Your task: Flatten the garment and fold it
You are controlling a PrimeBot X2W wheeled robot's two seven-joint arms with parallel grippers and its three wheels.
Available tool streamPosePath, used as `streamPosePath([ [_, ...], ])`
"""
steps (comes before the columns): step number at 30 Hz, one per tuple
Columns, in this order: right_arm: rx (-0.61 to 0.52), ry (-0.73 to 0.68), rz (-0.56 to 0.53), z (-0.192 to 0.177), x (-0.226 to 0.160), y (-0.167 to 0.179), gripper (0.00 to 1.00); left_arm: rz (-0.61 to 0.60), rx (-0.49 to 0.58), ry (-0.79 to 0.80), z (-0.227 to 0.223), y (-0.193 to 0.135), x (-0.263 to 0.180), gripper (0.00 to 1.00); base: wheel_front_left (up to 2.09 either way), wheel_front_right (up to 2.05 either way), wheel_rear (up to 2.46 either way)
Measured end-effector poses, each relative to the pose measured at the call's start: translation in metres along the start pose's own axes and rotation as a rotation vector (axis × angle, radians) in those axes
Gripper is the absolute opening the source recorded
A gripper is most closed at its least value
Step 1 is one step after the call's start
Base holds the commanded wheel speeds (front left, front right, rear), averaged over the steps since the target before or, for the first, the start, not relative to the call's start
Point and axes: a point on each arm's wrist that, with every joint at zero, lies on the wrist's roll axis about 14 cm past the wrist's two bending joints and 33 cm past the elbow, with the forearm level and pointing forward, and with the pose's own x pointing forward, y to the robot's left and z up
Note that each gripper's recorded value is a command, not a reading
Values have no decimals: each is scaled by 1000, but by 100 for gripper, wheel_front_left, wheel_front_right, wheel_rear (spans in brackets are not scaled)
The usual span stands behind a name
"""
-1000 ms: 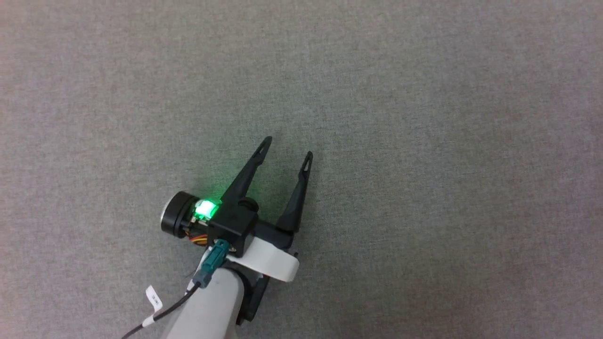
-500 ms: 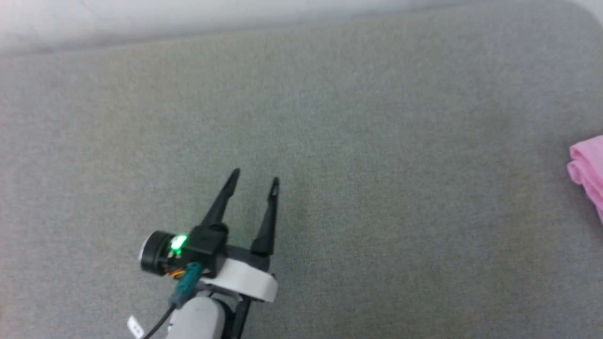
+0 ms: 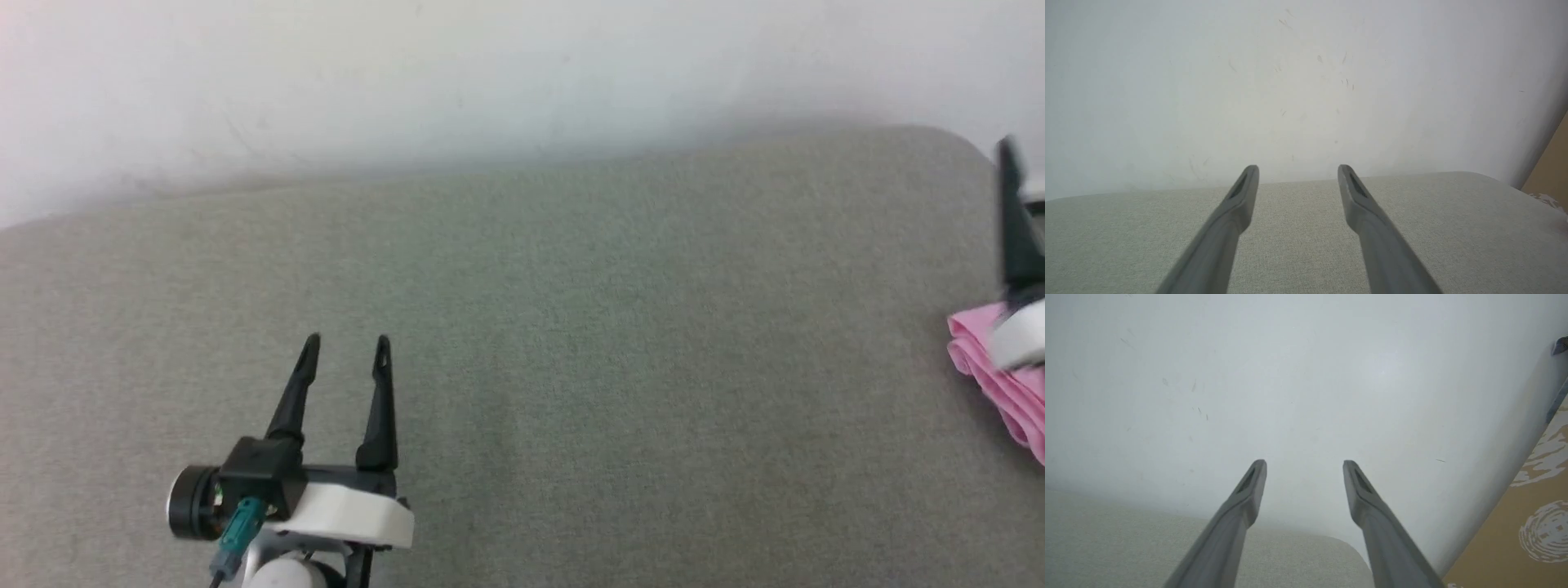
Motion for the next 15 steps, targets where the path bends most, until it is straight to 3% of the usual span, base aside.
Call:
streamPosePath([
  [9, 242, -34, 32, -6, -47, 69, 100, 106, 19, -4, 9, 26, -30, 100, 0, 0, 0],
  [15, 309, 25, 70, -26, -71, 102, 100, 159, 31, 22, 3, 38, -46, 100, 0, 0, 0],
])
